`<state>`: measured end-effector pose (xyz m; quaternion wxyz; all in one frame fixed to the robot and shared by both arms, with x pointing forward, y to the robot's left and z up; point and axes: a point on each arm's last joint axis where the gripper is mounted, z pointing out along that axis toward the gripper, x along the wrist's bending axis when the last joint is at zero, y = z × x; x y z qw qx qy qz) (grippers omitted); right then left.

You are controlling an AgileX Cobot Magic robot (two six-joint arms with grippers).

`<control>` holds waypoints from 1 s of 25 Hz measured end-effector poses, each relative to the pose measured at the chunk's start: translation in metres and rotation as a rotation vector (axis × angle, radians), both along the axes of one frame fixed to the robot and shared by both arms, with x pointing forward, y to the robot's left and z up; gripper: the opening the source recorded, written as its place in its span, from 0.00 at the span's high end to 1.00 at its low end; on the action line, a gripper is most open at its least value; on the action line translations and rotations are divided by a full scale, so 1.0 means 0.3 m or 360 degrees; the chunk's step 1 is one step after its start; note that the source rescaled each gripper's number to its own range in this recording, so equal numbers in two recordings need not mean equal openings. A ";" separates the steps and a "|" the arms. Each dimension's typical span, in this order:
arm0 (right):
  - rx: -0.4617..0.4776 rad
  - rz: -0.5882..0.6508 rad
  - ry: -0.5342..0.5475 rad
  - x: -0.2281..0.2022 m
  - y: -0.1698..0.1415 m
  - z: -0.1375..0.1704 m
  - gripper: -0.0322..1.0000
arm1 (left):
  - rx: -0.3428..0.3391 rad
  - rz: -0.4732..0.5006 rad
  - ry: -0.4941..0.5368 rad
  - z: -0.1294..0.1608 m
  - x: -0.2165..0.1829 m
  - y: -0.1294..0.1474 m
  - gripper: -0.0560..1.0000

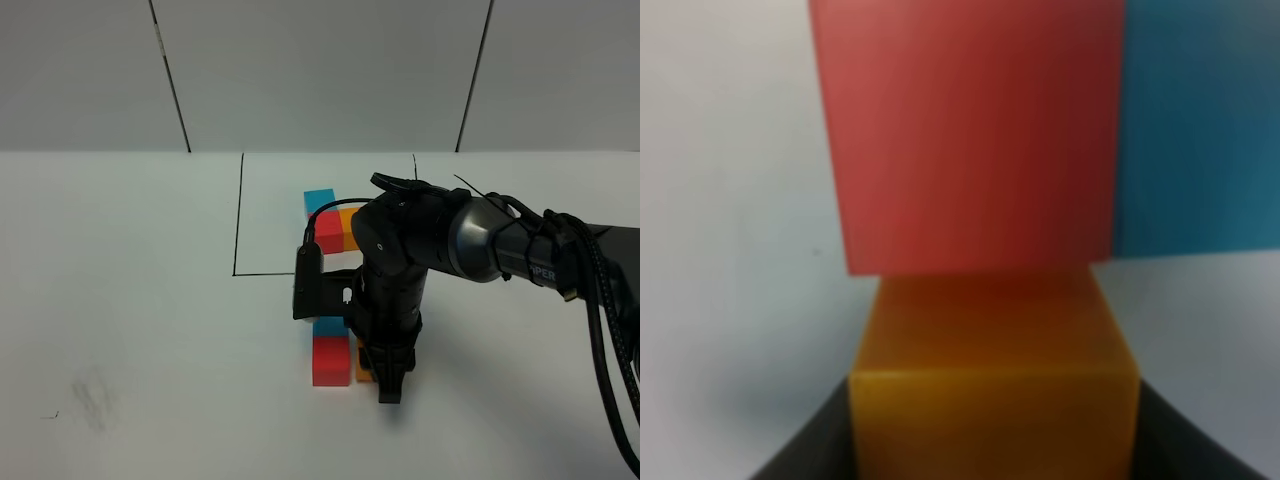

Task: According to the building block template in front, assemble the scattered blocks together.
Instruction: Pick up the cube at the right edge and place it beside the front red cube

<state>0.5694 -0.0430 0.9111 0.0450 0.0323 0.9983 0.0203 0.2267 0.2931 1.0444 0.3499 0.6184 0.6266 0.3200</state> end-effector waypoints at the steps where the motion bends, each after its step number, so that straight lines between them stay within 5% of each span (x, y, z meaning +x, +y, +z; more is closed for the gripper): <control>1: 0.0012 0.0001 0.0001 0.000 0.002 0.000 0.77 | 0.0000 0.0000 0.0000 0.000 0.000 0.000 0.20; 25: 0.0065 0.0082 0.0017 -0.004 0.013 0.000 0.77 | 0.0000 0.0000 0.0000 0.000 0.000 0.000 0.20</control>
